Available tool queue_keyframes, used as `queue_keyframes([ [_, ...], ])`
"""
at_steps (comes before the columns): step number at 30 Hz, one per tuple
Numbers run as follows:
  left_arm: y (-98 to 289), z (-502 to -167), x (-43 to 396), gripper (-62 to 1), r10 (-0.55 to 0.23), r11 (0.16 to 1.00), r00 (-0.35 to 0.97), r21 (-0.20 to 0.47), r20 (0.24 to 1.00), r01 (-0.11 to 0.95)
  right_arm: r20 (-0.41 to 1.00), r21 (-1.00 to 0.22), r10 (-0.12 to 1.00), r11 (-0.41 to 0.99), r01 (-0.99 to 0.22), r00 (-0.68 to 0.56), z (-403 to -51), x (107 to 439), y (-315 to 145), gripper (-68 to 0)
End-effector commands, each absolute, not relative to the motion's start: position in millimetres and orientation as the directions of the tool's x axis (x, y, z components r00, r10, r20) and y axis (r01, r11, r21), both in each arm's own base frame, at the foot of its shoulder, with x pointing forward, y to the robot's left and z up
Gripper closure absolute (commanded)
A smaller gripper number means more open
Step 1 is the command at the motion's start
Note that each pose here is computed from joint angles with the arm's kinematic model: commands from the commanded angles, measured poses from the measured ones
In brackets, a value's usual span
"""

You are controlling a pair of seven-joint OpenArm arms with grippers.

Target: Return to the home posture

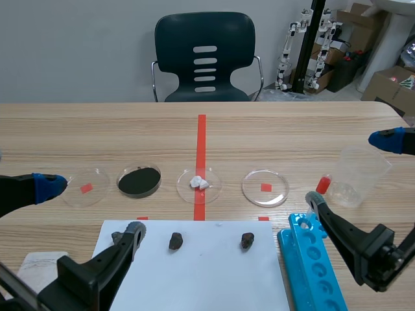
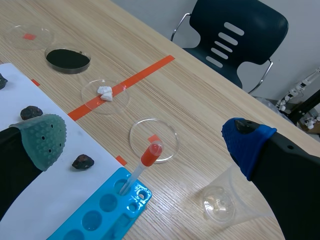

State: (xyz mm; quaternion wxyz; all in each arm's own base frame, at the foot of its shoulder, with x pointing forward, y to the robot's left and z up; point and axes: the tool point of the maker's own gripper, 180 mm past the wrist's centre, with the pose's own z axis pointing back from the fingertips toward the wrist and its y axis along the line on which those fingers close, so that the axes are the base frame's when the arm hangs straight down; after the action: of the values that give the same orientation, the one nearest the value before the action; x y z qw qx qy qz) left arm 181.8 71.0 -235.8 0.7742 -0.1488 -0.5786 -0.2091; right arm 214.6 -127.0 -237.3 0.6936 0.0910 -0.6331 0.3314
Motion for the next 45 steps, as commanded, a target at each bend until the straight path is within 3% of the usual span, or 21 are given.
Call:
queue_keyframes([
  [1, 69.0, -228.6, 184.0, -62.3, -0.129, 0.871, 0.221, 0.004, 0.967, 0.491, 0.944, -0.299, 0.327, 0.77, -0.564, -0.054, -226.8, 218.5, -126.1, -67.9],
  [24, 69.0, -228.6, 184.0, -62.3, -0.129, 0.871, 0.221, 0.004, 0.967, 0.491, 0.952, -0.28, 0.299, 0.77, -0.573, -0.063, -225.3, 210.1, -123.6, -67.9],
  [31, 69.0, -228.6, 184.0, -62.3, -0.129, 0.871, 0.221, 0.004, 0.967, 0.491, 0.97, -0.236, 0.224, 0.765, -0.599, -0.096, -214.1, 188.2, -113.0, -67.9],
  [45, 69.0, -228.5, 184.0, -62.3, -0.129, 0.871, 0.221, 0.004, 0.967, 0.491, 0.968, -0.25, 0.168, 0.729, -0.636, -0.188, -171.1, 177.7, -82.8, -67.9],
])
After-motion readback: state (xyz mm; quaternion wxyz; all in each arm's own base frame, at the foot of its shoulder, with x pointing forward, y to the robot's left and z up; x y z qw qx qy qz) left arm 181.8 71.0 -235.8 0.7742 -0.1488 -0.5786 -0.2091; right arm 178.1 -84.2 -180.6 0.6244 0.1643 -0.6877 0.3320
